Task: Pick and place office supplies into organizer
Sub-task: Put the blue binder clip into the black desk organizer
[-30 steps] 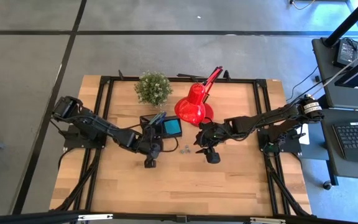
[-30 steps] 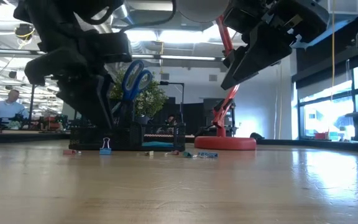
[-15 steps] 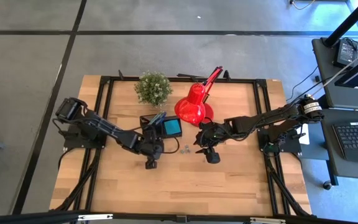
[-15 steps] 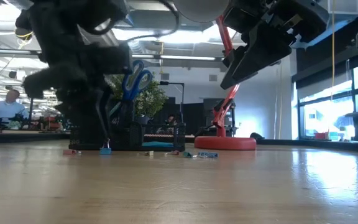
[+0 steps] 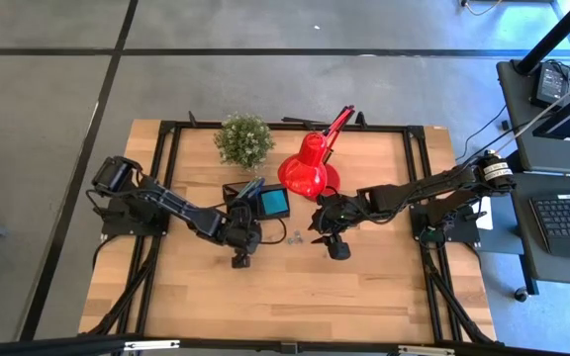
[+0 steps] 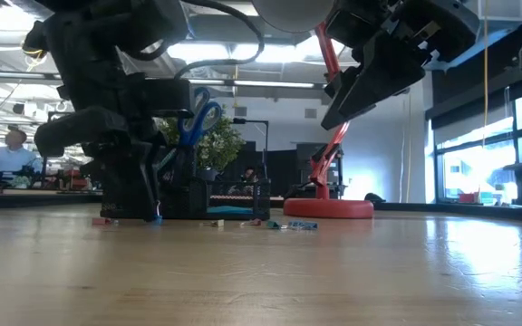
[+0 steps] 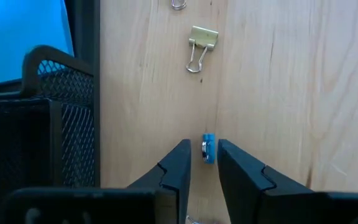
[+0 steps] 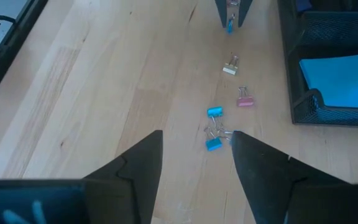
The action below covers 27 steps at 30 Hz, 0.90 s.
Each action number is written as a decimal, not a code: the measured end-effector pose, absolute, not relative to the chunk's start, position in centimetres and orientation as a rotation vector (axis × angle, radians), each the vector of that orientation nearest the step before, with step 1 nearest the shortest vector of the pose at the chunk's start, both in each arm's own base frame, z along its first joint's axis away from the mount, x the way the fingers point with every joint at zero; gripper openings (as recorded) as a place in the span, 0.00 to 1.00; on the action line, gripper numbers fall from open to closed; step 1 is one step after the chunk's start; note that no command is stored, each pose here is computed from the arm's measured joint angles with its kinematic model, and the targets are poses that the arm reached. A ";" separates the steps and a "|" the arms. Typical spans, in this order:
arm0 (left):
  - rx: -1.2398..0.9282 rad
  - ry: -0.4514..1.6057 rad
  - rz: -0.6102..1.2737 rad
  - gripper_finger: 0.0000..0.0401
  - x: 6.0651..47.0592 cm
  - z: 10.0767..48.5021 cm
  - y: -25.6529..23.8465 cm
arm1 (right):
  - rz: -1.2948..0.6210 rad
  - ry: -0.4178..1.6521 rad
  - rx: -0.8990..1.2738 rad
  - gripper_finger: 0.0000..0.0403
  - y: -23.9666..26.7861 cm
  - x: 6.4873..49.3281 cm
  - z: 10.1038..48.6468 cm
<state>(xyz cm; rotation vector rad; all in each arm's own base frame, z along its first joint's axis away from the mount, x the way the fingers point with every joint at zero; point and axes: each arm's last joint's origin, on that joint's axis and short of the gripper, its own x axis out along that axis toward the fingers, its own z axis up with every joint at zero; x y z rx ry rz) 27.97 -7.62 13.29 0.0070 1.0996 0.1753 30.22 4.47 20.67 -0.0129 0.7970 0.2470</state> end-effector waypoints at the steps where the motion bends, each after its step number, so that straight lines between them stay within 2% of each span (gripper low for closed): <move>1: 0.007 1.100 0.175 0.18 28.0 13.3 -7.6 | 0.247 0.797 -0.013 0.48 4.5 30.2 20.7; 16: 0.007 1.100 0.175 0.02 28.0 13.3 -7.6 | 0.247 0.797 -0.013 0.48 4.5 30.2 20.7; 27: 0.038 1.096 0.142 0.01 27.7 13.9 -7.6 | 0.247 0.797 -0.013 0.48 4.5 30.2 20.7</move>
